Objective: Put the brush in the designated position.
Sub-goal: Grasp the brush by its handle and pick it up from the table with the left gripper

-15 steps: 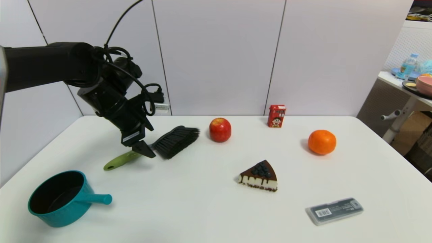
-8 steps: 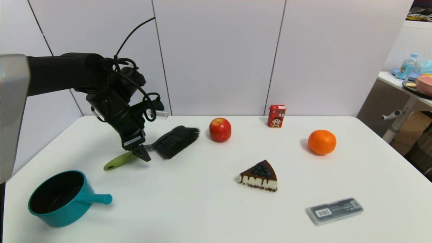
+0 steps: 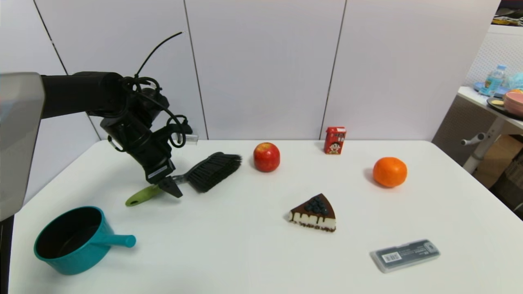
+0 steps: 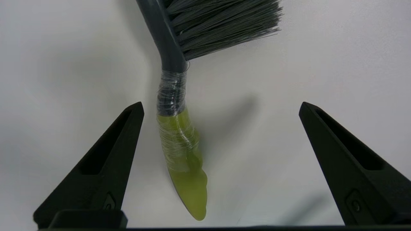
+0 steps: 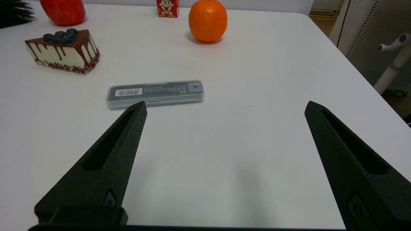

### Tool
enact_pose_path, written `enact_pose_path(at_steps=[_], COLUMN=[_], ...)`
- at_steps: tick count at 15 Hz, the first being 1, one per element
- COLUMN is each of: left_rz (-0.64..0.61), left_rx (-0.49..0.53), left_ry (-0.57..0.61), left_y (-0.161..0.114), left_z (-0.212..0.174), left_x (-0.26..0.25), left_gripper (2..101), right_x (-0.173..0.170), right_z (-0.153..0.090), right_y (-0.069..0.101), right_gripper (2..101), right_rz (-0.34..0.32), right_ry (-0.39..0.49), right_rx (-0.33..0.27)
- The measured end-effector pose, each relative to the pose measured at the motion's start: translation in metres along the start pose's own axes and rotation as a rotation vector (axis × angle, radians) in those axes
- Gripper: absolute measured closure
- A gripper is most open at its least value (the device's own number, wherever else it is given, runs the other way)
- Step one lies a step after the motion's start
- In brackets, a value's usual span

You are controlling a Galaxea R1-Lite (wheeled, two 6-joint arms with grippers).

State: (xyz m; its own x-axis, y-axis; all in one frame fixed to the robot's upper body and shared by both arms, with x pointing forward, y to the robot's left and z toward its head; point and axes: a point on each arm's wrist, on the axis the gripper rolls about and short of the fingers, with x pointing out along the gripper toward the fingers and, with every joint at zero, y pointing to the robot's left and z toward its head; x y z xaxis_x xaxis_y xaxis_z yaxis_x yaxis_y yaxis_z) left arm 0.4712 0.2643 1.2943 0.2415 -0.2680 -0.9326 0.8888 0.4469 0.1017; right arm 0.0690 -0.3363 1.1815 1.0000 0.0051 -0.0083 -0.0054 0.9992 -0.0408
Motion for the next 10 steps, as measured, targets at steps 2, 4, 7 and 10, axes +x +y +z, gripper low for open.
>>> enact_pose_path(at_steps=[2,4,7,10], left_rz=[-0.008,-0.001,0.017,0.053], left_rx=[-0.008,0.014,0.027,0.035], left_ry=[0.011,0.016,0.013,0.017], left_y=[0.003,0.007,0.014,0.021], left_z=[-0.006,-0.011,-0.012,-0.010], left_x=[0.000,0.000,0.006,0.017], left_gripper=[5.3,5.3,5.3,5.3], right_x=[0.000,0.000,0.000,0.000], right_z=[0.000,0.000,0.000,0.000], right_y=[0.000,0.000,0.000,0.000], right_gripper=[5.0,5.0,5.0,5.0], right_rz=[0.000,0.000,0.000,-0.001], right_ry=[0.000,0.000,0.000,0.000], right_rx=[0.000,0.000,0.000,0.000])
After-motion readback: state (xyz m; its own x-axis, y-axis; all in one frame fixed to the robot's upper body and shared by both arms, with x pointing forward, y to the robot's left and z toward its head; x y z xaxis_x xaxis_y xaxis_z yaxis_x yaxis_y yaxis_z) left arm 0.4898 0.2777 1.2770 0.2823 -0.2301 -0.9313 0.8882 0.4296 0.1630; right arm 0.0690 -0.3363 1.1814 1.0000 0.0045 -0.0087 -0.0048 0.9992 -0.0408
